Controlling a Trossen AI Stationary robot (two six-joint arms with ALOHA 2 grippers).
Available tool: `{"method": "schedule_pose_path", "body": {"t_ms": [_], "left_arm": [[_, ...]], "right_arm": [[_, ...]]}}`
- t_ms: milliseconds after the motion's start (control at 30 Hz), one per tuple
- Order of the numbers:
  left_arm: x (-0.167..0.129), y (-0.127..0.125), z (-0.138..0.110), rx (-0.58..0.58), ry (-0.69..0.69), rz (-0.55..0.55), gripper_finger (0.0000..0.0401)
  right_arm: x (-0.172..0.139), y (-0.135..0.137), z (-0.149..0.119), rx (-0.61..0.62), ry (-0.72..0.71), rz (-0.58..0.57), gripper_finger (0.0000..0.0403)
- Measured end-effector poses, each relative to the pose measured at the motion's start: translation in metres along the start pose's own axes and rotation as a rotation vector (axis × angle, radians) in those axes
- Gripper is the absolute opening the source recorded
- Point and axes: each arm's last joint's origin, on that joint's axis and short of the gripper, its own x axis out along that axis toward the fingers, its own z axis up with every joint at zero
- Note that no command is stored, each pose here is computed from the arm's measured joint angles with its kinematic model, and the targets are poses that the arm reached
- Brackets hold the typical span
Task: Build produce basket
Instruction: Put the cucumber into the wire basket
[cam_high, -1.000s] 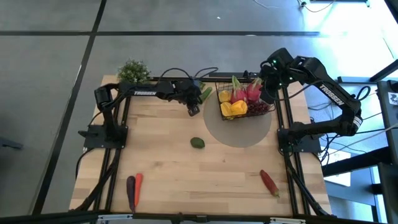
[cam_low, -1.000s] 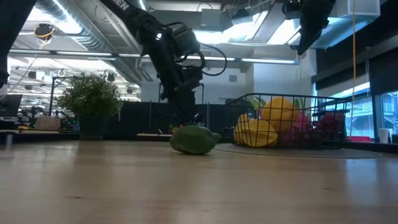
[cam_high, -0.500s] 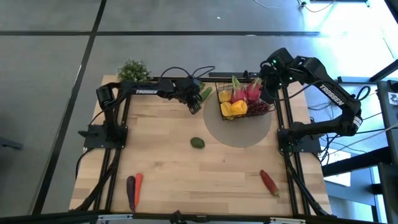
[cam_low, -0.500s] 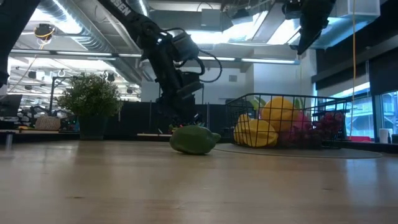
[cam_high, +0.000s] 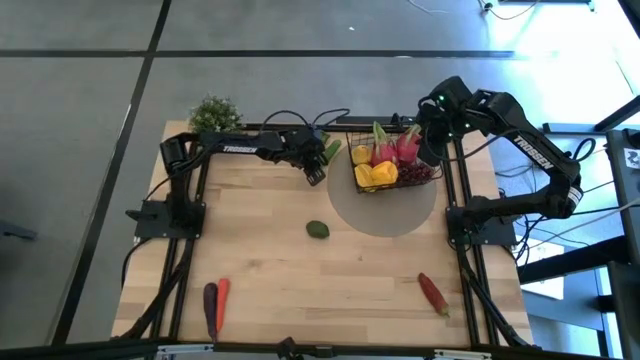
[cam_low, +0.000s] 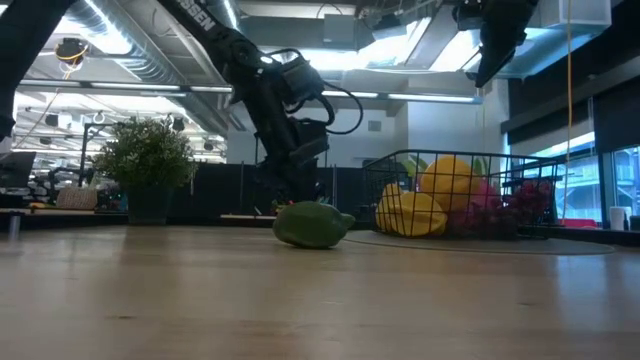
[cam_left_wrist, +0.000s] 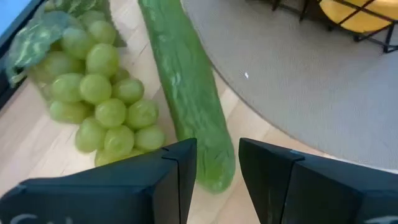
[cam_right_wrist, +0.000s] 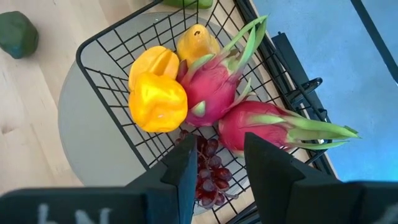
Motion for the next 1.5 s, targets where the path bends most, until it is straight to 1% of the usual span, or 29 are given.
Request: {"method": "schedule_pose_path", "body": {"t_ms": [133, 300, 533, 633, 833, 1033, 1167, 1367, 1500], "left_arm": [[0.013, -0.002, -0.005, -0.004, 0.023, -0.041, 0.0109], [0.019, -0.008, -0.008, 0.012, 0.021, -0.001, 0.0109], [0.020, -0.008, -0.007, 0.009, 0.007, -0.003, 0.0109], [0.026, -0.008, -0.010, 0.010, 0.023, 0.004, 0.0109], [0.035, -0.008, -0.014, -0.054, 0.036, 0.002, 0.0109], [0.038, -0.010, -0.014, -0.056, 0.029, -0.001, 0.0107], [0.037, -0.012, -0.015, -0.052, 0.032, -0.003, 0.0085], [0.035, -0.018, -0.012, -0.039, 0.051, -0.015, 0.0012], [0.031, -0.023, -0.007, -0.007, 0.092, -0.035, 0.0004]], "right_arm": [[0.000, 0.000, 0.000, 0.005, -0.002, -0.001, 0.0123], [0.000, 0.000, 0.000, 0.006, -0.002, 0.000, 0.0123], [0.000, 0.000, 0.000, 0.007, -0.002, 0.000, 0.0123], [0.000, 0.000, 0.000, 0.007, -0.005, -0.001, 0.0123], [0.000, 0.000, 0.001, 0.006, -0.013, -0.004, 0.0123], [0.000, 0.000, 0.002, 0.006, -0.016, -0.005, 0.0123], [0.000, 0.000, 0.002, 0.006, -0.016, -0.005, 0.0123], [0.000, 0.000, 0.002, 0.007, -0.016, -0.005, 0.0123], [0.000, 0.000, 0.002, 0.007, -0.016, -0.005, 0.0123]]}}
